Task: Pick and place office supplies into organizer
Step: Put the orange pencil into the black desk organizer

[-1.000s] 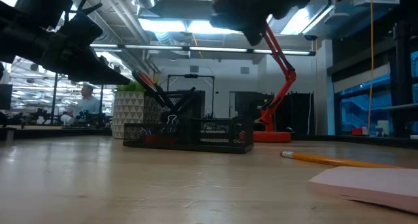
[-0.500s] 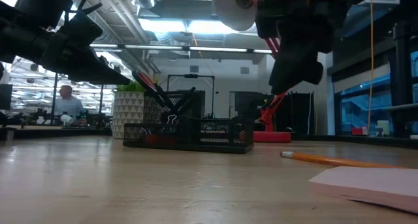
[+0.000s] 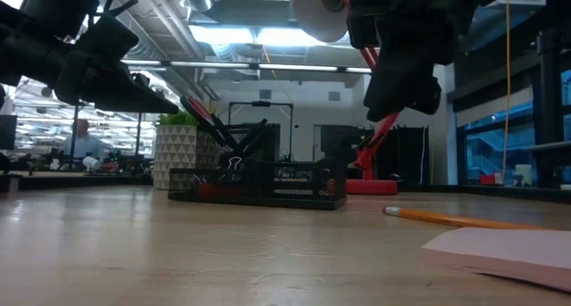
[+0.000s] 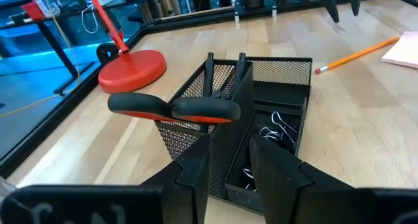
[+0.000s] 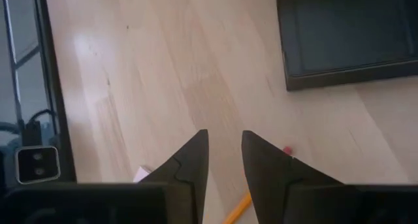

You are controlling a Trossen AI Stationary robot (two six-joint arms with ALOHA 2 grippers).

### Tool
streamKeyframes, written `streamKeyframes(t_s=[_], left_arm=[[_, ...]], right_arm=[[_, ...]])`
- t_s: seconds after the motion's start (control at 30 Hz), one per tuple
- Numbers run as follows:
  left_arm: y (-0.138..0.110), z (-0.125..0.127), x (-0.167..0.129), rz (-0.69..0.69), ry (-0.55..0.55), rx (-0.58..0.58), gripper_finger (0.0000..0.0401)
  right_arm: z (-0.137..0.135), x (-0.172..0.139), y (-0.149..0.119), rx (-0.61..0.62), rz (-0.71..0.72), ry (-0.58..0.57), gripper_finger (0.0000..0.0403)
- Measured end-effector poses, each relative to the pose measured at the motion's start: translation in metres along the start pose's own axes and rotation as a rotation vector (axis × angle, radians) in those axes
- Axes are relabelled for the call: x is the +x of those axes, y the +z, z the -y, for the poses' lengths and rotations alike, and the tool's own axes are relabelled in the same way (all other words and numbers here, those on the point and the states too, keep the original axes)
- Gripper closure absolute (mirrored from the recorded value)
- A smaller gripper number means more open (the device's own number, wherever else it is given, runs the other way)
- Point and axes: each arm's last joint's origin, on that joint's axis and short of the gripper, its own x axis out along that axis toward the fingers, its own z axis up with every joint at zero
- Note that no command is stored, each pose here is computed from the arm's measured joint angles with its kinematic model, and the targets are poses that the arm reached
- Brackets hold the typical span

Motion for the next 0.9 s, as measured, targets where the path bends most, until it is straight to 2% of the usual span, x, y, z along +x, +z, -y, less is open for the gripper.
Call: streamKeyframes(t_s=[0.1, 0.2, 0.47, 0.57, 0.8, 0.9], left_arm=[[0.0, 0.0, 0.0, 0.0, 0.0, 0.001, 0.0301], [0.0, 0.0, 0.0, 0.0, 0.0, 0.001, 0.0301], [0.0, 0.0, 0.0, 0.0, 0.0, 0.001, 0.0301], [0.0, 0.0, 0.0, -0.001, 0.0, 0.001, 0.0301], [0.0, 0.0, 0.0, -0.001, 0.0, 0.001, 0.0301], [0.0, 0.0, 0.0, -0.001, -0.001, 0.001, 0.0301]], right_arm=[[0.0, 0.0, 0.0, 0.038, 0.0, 0.0, 0.0304], [0.0, 0.0, 0.0, 0.077, 0.0, 0.0, 0.0283], [0.0, 0.0, 0.0, 0.06, -0.001, -0.001, 0.0179], [0.0, 0.0, 0.0, 0.053, 0.004, 0.005, 0.0154], [-0.007, -0.001, 0.01, 0.171, 0.084, 0.093, 0.0138], [-0.006, -0.001, 0.011, 0.219, 0.092, 0.092, 0.0137]])
